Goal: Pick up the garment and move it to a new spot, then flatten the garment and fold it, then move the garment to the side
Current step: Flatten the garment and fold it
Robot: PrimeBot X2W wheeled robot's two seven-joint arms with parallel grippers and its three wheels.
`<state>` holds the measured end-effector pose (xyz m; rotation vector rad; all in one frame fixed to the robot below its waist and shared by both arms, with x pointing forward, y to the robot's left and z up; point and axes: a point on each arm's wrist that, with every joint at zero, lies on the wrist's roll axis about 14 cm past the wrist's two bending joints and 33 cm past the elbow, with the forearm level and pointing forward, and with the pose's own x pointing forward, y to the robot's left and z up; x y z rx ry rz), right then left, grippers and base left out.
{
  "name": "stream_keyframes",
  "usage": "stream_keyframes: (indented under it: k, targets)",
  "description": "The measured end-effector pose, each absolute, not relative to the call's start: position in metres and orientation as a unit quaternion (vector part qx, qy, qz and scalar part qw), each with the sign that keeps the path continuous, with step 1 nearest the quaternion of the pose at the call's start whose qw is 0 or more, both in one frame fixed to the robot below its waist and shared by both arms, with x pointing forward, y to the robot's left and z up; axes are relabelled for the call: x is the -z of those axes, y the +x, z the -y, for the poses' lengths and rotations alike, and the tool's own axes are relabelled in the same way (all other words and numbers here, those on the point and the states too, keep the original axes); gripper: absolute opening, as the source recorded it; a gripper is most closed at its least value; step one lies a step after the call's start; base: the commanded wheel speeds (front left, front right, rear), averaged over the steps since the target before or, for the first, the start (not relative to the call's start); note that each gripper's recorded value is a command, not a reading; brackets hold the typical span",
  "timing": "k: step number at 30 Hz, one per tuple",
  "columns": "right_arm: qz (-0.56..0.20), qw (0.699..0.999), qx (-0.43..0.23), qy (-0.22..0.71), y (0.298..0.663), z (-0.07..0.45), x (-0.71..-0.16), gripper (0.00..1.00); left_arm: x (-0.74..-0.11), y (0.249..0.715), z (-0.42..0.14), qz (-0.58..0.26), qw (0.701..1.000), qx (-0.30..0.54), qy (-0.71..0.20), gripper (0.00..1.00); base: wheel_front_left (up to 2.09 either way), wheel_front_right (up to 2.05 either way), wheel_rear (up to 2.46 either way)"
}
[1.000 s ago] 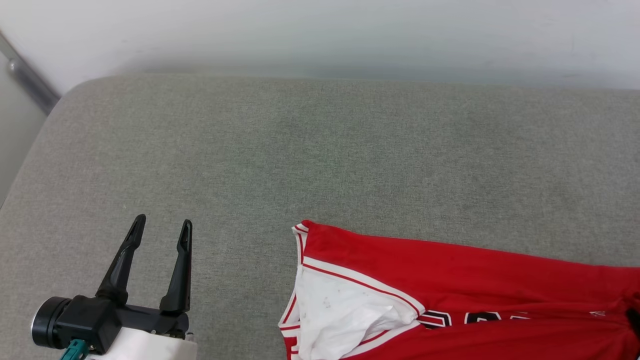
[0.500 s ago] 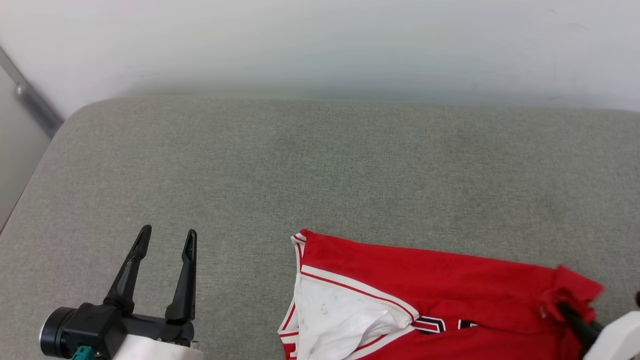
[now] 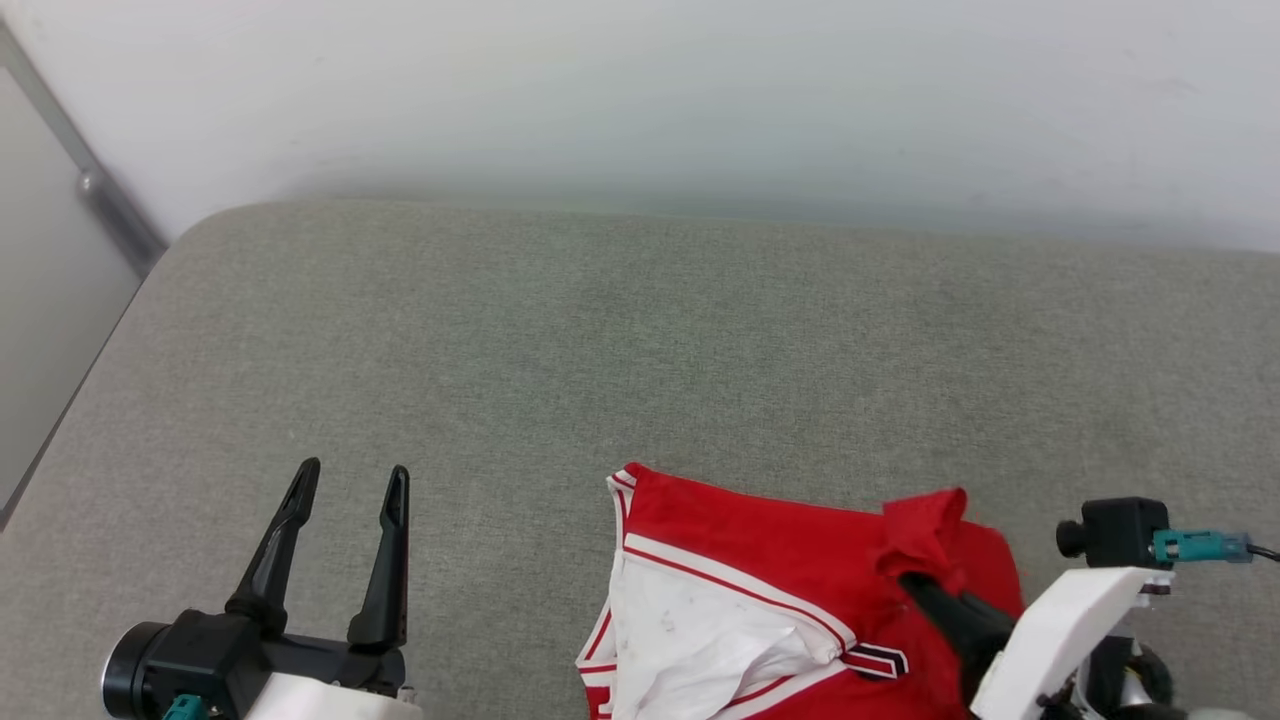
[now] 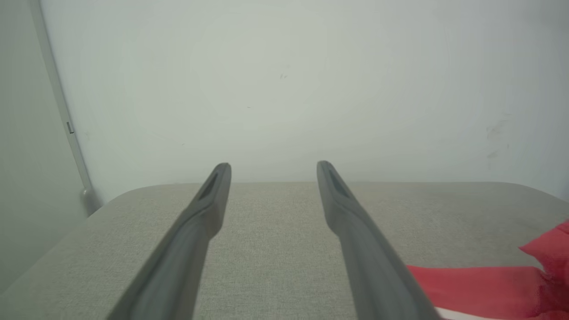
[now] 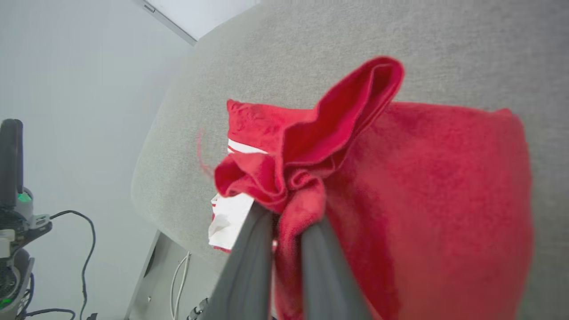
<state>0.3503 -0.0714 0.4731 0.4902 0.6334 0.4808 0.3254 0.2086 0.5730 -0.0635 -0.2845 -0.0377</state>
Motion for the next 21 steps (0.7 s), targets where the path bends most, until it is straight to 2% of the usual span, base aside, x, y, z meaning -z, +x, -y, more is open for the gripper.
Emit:
stream_keyframes:
  k: [4, 9, 21]
  targets:
    - [-0.299, 0.869, -0.268, 0.287, 0.354, 0.042, -0.476, 0.0, -0.572, 0.322, -0.212, 0.14, 0.99, 0.012, -0.031, 1.0, 0.0, 0.0, 0.0]
    - [-0.304, 0.853, -0.301, 0.3, 0.361, 0.007, -0.47, 0.0, -0.57, 0.319, -0.219, 0.137, 0.99, 0.001, -0.03, 1.0, 0.0, 0.0, 0.0]
    - [-0.367, 0.815, -0.341, 0.29, 0.353, -0.046, -0.434, 0.0, -0.565, 0.311, -0.231, 0.127, 0.991, -0.02, -0.025, 1.0, 0.0, 0.0, 0.0]
